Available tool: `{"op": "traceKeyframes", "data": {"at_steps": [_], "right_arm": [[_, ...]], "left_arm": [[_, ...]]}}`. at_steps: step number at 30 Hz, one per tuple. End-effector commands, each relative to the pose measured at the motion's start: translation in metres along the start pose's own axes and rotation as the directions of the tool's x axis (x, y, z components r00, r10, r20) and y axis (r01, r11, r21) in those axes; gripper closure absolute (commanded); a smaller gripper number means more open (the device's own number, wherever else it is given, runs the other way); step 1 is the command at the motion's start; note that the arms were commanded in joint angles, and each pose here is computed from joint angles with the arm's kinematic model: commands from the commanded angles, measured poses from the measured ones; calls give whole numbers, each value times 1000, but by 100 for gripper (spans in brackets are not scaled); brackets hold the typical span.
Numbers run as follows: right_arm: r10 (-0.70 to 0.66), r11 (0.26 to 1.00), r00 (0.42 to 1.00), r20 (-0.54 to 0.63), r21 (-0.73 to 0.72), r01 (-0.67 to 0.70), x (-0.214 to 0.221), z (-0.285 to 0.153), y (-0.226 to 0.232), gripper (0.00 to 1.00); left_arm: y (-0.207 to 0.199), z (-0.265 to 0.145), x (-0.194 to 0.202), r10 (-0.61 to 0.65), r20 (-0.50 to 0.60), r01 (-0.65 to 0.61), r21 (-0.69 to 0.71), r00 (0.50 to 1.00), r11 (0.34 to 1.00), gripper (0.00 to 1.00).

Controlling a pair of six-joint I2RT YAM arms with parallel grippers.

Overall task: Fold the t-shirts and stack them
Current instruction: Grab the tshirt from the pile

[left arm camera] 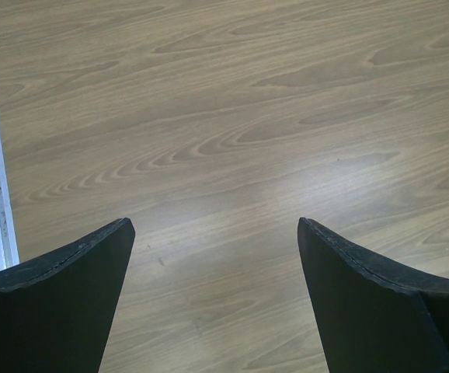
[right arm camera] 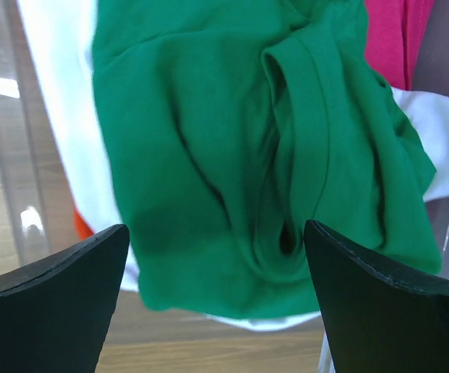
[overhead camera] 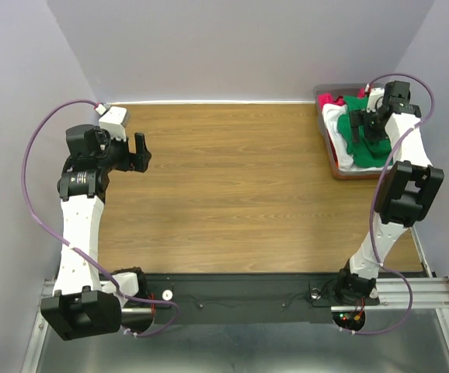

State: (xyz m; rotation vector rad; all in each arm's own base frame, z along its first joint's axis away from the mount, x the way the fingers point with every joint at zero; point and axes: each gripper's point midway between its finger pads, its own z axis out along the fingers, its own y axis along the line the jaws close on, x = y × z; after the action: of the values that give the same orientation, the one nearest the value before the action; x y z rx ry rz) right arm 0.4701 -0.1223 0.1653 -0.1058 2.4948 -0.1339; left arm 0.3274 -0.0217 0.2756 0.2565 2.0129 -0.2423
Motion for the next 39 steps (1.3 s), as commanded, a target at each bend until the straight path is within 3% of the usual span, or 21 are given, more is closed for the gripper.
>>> {"op": "traceKeyframes", "data": {"at_steps": [1,8,11,12,14,15,17,20,31,37,39], "right_arm": [[-31,999,999,14,9,31,-14,2,-7,0],[-12,1000,1000,-20,-16,11,-8,27,-7,2],[0,1000,1000,-17,-24,0,-8,28,-8,21],[2,1000,1000,-13,-27,-3,-10,27,-8,36],[13,1000,1000,3,-26,-13,-14,21,-11,48],[17,999,1000,14,-29,-16,-17,16,-10,59],[16,1000,999,50,-15,-15,-26,1,-15,69],[20,1000,993,113,4,-20,-42,-21,-25,99],[-16,998,917,399,58,-8,-116,-131,-41,99],[8,994,804,594,-90,57,-161,-204,-5,100],[44,974,771,636,-198,107,-171,-223,18,99]], "left_arm": [[-2,-1,-17,27,40,-27,17,999,999,1],[-1,5,-10,19,9,-19,30,1000,999,1],[0,8,-7,14,3,-14,27,1000,1000,1],[0,9,-6,12,2,-12,28,1000,1000,1],[0,9,-7,13,4,-13,24,1000,1000,1],[0,9,-8,12,6,-12,25,1000,1000,1],[0,9,-8,10,6,-10,27,1000,1000,1],[-1,10,-6,7,3,-7,37,1000,999,1],[-4,12,-4,1,1,-1,55,1000,998,1],[-4,11,-9,-3,-10,4,64,1000,998,1],[-6,13,-9,-11,-24,13,84,1000,996,1]]}}
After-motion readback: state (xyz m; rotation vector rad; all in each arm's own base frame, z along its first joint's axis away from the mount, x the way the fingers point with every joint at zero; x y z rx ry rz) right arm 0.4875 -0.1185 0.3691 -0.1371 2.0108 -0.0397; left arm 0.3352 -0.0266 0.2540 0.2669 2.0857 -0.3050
